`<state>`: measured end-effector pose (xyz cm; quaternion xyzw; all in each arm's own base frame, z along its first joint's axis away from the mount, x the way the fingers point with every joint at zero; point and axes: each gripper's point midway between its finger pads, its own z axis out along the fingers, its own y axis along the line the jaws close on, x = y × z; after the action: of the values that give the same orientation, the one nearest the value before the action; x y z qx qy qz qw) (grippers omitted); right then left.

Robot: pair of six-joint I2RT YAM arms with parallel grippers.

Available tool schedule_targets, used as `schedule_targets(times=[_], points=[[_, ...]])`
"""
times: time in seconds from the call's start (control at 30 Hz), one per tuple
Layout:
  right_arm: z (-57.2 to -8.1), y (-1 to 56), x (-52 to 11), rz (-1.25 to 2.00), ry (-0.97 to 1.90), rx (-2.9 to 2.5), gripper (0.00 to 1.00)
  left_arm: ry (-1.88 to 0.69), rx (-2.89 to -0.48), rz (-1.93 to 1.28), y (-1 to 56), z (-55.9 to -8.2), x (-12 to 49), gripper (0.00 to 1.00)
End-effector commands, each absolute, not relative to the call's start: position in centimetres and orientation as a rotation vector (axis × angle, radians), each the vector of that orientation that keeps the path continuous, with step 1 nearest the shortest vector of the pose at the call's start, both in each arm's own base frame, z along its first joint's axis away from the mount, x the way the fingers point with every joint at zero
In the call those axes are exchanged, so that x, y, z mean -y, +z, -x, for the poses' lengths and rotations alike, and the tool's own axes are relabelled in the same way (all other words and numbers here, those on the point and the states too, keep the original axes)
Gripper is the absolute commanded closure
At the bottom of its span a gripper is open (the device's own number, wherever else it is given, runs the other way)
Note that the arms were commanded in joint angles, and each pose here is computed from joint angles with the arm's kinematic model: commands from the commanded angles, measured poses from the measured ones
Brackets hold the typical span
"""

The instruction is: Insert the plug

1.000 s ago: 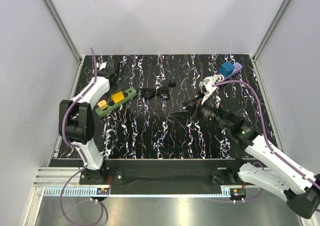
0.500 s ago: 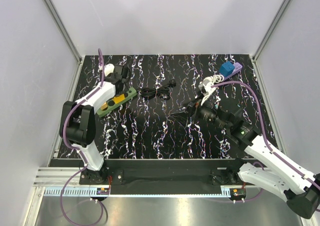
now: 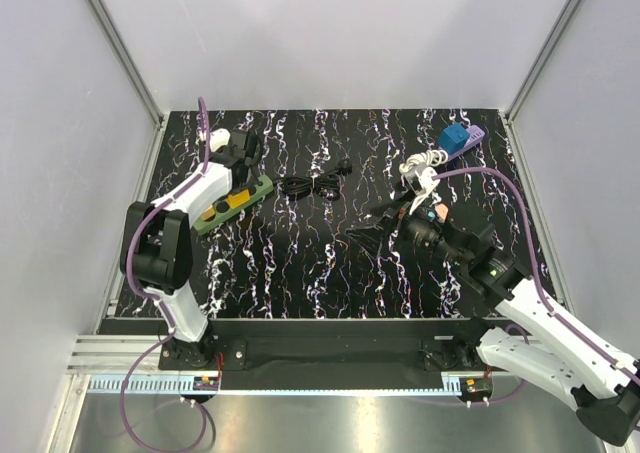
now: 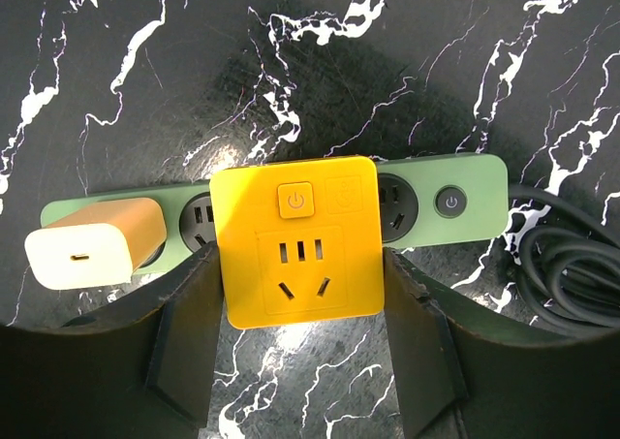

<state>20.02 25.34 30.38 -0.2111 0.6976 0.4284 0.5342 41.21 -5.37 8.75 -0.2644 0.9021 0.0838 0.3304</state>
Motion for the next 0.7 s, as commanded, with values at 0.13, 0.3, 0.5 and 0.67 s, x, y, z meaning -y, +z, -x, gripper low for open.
schedule_targets(times=[0.13, 0.3, 0.5, 0.67], points=[[-19.9, 31.8, -24.7, 0.484, 1.011, -1.607, 0.00, 0.109, -2.745, 0.635, 3.9, -35.1, 9.3, 0.33], [-20.0, 32.0, -24.8, 0.484, 1.011, -1.607, 0.00, 0.114, -2.683, 0.597, 7.5, -36.5, 8.9, 0.19], [-20.1, 32.1, -24.9, 0.483, 1.012, -1.613, 0.00, 0.124, -2.640, 0.575, 10.8, -37.2, 7.8, 0.09], [-20.4, 32.0, -25.0, 0.480, 1.008, -1.630, 0.00, 0.029, -2.583, 0.507, 15.0, -38.3, 8.3, 0.12]])
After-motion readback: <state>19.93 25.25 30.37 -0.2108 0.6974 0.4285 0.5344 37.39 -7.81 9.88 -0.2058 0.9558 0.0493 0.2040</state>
